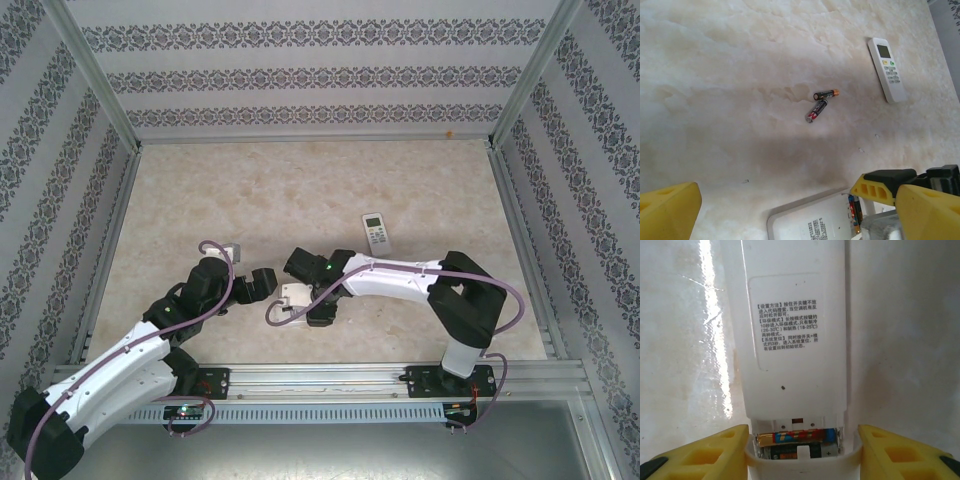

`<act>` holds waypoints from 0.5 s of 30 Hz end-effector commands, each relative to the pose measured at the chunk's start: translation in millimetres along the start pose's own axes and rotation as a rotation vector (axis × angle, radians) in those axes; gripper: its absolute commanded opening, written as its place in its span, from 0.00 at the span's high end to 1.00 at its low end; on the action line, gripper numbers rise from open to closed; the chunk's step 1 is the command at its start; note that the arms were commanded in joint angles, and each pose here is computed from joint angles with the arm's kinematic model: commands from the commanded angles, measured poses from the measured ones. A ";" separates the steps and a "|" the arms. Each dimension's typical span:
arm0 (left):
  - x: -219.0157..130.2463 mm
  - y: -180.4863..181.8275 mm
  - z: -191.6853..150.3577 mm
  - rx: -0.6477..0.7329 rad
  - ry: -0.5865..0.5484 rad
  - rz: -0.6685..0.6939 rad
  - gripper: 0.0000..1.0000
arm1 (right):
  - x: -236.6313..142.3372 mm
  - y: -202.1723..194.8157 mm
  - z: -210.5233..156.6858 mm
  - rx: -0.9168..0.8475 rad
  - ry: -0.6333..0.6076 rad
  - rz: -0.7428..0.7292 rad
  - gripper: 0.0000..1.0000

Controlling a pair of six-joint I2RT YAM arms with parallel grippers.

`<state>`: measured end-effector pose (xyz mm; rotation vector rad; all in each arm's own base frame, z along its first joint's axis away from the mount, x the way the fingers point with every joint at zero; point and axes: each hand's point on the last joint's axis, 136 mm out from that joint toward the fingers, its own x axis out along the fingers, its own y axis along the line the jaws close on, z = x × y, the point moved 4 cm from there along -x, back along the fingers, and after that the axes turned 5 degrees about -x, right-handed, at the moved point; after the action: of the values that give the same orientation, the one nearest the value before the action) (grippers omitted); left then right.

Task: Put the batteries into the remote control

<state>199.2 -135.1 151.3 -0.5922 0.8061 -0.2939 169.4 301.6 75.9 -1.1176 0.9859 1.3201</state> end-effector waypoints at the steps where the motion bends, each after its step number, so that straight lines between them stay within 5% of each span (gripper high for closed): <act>1: 0.7 1.4 0.1 -0.011 0.000 -0.005 0.00 | 6.4 3.1 1.6 0.025 0.025 0.036 0.50; 15: 5.4 7.3 -9.9 -0.026 0.035 -0.004 0.00 | -3.5 -2.0 18.9 0.059 -0.062 0.022 0.33</act>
<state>195.6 -135.6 142.9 -0.5952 0.8343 -0.2974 170.7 309.2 67.9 -1.0758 1.0320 1.3068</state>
